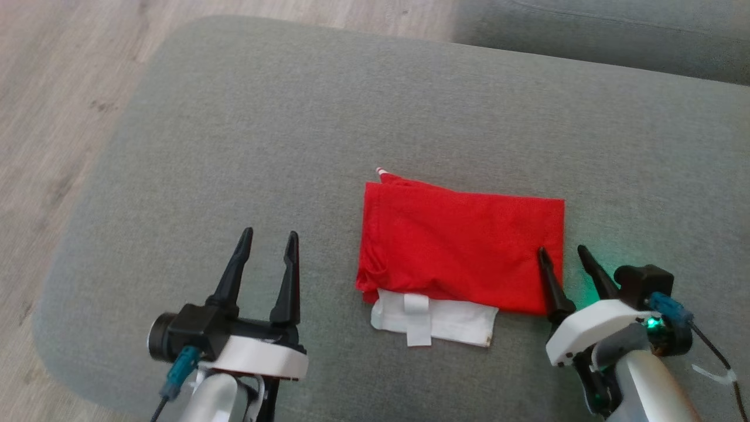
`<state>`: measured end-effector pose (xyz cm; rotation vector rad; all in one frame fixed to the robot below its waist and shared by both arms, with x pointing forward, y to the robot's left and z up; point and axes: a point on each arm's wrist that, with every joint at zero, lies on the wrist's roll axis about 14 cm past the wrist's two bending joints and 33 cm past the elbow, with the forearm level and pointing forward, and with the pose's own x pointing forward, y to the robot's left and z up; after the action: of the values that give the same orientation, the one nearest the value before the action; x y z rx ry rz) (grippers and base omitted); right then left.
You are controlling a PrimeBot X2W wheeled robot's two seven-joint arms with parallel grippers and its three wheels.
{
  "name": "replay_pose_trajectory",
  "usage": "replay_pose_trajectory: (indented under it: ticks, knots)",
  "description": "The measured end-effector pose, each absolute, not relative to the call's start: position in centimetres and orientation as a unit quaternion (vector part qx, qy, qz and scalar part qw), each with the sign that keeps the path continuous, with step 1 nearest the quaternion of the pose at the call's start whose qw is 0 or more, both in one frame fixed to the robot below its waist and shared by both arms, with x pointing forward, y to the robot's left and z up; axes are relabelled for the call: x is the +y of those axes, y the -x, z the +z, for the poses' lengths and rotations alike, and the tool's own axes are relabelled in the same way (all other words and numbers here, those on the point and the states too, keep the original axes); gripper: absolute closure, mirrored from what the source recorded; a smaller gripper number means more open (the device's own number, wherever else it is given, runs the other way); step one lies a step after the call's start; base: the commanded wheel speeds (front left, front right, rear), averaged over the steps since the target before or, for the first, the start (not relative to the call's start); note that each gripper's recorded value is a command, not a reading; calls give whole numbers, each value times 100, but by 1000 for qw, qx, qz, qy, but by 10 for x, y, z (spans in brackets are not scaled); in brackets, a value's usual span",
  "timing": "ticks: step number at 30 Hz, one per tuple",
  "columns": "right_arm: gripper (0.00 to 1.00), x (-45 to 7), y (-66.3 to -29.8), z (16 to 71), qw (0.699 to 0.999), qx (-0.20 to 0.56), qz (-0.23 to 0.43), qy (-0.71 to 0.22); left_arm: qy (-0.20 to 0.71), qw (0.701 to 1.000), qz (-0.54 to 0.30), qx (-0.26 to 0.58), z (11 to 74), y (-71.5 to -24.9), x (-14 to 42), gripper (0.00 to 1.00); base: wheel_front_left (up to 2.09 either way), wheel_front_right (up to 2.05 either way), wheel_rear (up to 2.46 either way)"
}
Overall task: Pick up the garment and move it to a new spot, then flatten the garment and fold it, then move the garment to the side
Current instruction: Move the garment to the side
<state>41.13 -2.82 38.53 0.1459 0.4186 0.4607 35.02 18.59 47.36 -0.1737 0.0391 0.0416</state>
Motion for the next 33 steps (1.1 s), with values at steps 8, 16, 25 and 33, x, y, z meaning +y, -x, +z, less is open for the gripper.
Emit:
replay_pose_trajectory:
  ticks: [8, 16, 25, 33]
  knots:
    - [0, -10, -408, 367, 935, 243, 256, -46, 92, 995, 42, 19, 474, -346, 197, 0, 0, 0, 0]
    - [100, -9, -406, 370, 935, 233, 266, -14, 90, 995, 35, 12, 478, -346, 193, 0, 0, 0, 0]
    - [100, -32, -402, 389, 942, 185, 270, 71, 93, 996, -10, -1, 487, -350, 165, 0, 0, 0, 0]
    - [100, -96, -407, 419, 942, 147, 244, 175, 99, 992, -73, -22, 503, -363, 124, 0, 0, 0, 0]
